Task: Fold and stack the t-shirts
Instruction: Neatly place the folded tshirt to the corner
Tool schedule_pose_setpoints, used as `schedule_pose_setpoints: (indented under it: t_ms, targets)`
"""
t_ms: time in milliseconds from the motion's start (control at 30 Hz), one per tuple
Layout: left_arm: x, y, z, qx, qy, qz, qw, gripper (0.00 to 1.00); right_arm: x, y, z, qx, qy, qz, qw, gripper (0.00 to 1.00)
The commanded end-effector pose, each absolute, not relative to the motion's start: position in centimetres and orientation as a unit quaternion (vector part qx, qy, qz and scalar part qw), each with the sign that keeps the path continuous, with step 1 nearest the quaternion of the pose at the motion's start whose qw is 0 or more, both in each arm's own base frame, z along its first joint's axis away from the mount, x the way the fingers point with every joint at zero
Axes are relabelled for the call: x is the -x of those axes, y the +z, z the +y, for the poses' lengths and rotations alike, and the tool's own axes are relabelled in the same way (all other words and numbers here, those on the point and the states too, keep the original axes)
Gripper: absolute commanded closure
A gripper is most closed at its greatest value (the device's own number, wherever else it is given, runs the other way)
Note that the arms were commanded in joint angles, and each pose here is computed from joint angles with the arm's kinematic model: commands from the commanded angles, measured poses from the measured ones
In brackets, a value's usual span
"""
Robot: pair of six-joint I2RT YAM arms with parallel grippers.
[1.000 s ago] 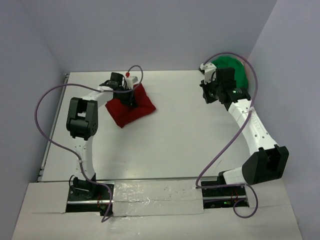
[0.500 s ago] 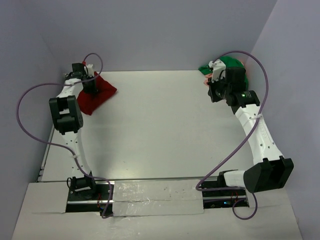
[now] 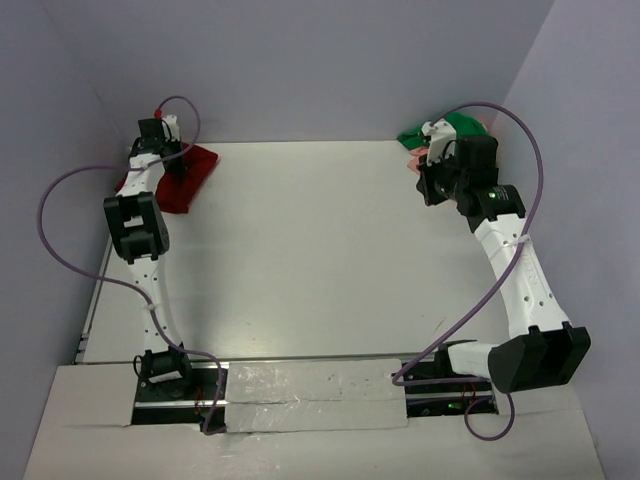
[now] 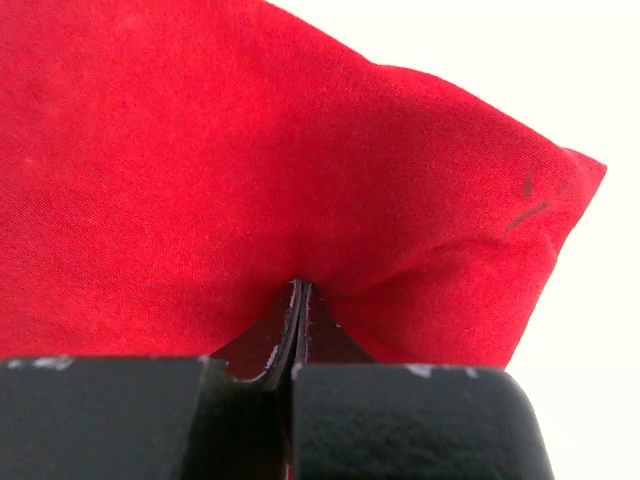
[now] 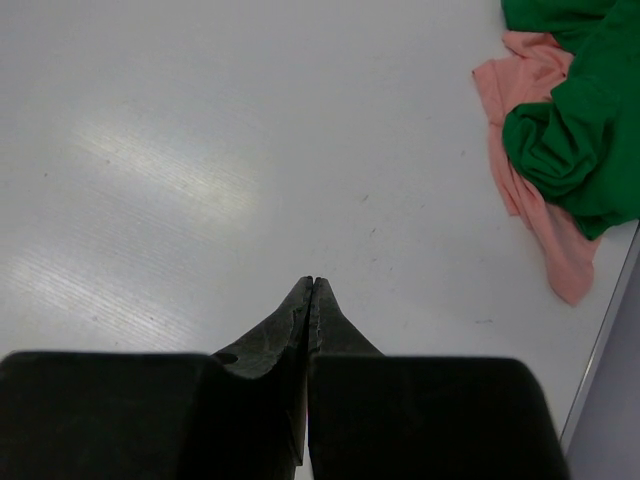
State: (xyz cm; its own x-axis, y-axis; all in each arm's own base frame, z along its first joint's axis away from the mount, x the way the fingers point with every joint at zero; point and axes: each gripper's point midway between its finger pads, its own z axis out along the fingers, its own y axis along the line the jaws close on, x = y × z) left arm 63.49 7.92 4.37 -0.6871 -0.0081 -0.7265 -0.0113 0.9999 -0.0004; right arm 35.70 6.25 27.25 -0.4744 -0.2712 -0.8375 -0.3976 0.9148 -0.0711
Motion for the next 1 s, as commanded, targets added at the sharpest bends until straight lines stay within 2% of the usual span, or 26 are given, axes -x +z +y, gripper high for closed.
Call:
schedule_pose_setpoints:
  t_ms: [0, 100, 267, 367, 467, 500, 533, 633, 700, 800, 967]
  targets:
    - [-66.8, 7.9, 10.5, 0.037, 0.049, 0.880, 0.470, 1.00, -35.1, 29.0, 6.2, 0.190, 0.073, 0.842, 0.499, 1.00]
    - [-68.0, 9.5, 12.9, 0.069, 0.090, 0.863, 0.493, 1.00, -34.9, 29.3, 5.9, 0.185, 0.068, 0.841, 0.504, 1.00]
    - [-66.6, 9.2, 19.4, 0.133, 0.147, 0.851, 0.487, 1.00, -34.1, 29.3, 6.0, 0.189, 0.072, 0.837, 0.509, 1.00]
    - [-65.3, 10.1, 22.1, 0.170, 0.135, 0.842, 0.494, 1.00, -34.0, 29.2, 6.0, 0.189, 0.074, 0.835, 0.511, 1.00]
    - [-64.2, 13.2, 19.9, 0.141, 0.053, 0.842, 0.519, 1.00, -34.2, 28.8, 6.0, 0.188, 0.075, 0.838, 0.507, 1.00]
    - [-63.1, 12.2, 18.7, 0.131, 0.032, 0.850, 0.509, 1.00, -34.3, 28.8, 6.0, 0.187, 0.075, 0.838, 0.507, 1.00]
    - [-62.4, 16.6, 16.5, 0.101, -0.007, 0.836, 0.539, 1.00, -34.3, 28.5, 6.0, 0.186, 0.075, 0.841, 0.503, 1.00]
    - [-58.5, 20.5, 11.1, 0.029, -0.091, 0.833, 0.545, 1.00, -34.6, 27.7, 6.0, 0.185, 0.073, 0.847, 0.494, 1.00]
    - [-55.8, 21.7, 8.9, -0.002, -0.107, 0.834, 0.541, 1.00, -34.7, 27.2, 6.0, 0.187, 0.077, 0.850, 0.487, 1.00]
    - [-52.5, 22.1, 5.4, -0.060, -0.131, 0.833, 0.534, 1.00, -34.7, 26.8, 6.3, 0.190, 0.083, 0.851, 0.482, 1.00]
    - [-50.7, 19.4, 2.3, -0.110, -0.144, 0.850, 0.495, 1.00, -34.9, 26.3, 6.7, 0.191, 0.097, 0.857, 0.469, 1.00]
